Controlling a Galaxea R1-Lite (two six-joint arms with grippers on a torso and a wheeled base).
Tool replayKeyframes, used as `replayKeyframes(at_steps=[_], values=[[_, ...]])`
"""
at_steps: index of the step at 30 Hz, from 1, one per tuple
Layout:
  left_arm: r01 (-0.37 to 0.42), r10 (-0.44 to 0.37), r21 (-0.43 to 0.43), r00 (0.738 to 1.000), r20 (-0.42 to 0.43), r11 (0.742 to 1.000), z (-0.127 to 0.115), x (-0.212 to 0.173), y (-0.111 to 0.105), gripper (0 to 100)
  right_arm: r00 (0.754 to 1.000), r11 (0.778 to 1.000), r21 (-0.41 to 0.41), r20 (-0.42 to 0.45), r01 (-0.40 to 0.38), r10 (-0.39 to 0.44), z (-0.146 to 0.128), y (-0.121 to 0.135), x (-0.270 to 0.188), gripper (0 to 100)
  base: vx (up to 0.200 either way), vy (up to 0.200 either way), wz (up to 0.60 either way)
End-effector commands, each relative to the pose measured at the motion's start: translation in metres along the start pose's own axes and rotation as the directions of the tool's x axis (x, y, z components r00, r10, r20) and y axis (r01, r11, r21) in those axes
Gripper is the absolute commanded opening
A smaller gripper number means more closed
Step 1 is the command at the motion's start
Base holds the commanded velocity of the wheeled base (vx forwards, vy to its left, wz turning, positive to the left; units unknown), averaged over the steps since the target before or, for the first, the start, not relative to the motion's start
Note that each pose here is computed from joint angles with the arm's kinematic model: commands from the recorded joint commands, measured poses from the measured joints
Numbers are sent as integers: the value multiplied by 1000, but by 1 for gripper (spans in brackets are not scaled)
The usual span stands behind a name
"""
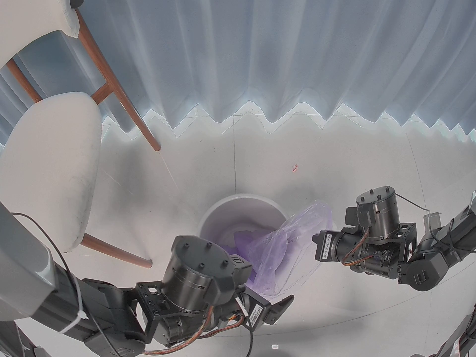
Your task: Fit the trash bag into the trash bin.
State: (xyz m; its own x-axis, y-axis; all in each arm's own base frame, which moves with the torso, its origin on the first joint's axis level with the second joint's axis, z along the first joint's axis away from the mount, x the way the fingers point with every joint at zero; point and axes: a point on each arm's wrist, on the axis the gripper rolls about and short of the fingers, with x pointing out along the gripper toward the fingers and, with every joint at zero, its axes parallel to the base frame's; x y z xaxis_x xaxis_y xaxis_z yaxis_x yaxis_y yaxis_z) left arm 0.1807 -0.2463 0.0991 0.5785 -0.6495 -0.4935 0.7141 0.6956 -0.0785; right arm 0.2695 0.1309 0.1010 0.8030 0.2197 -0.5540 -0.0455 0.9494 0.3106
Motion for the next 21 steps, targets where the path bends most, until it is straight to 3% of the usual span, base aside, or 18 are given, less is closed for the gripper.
replayKeyframes(at_steps=[1,7,17,18,21], values=[[-18,19,-15,999,26,1000,5,-12,8,100,1000,1000,1,5,-2,2,1,0,-2,0,0,0,0],[-57,57,-35,998,13,998,0,-28,23,100,1000,1000,-4,3,0,0,1,0,-1,0,0,0,0],[-64,64,-29,998,-11,997,-4,-20,24,100,1000,1000,-4,12,-6,6,2,1,-2,0,0,0,0],[-64,64,-29,998,-11,997,-4,-20,24,0,1000,1000,-4,12,-6,6,2,1,-2,0,0,0,0],[-65,65,-28,998,-19,997,-6,-18,25,0,1000,1000,-3,17,-9,9,3,1,-4,0,0,0,0]])
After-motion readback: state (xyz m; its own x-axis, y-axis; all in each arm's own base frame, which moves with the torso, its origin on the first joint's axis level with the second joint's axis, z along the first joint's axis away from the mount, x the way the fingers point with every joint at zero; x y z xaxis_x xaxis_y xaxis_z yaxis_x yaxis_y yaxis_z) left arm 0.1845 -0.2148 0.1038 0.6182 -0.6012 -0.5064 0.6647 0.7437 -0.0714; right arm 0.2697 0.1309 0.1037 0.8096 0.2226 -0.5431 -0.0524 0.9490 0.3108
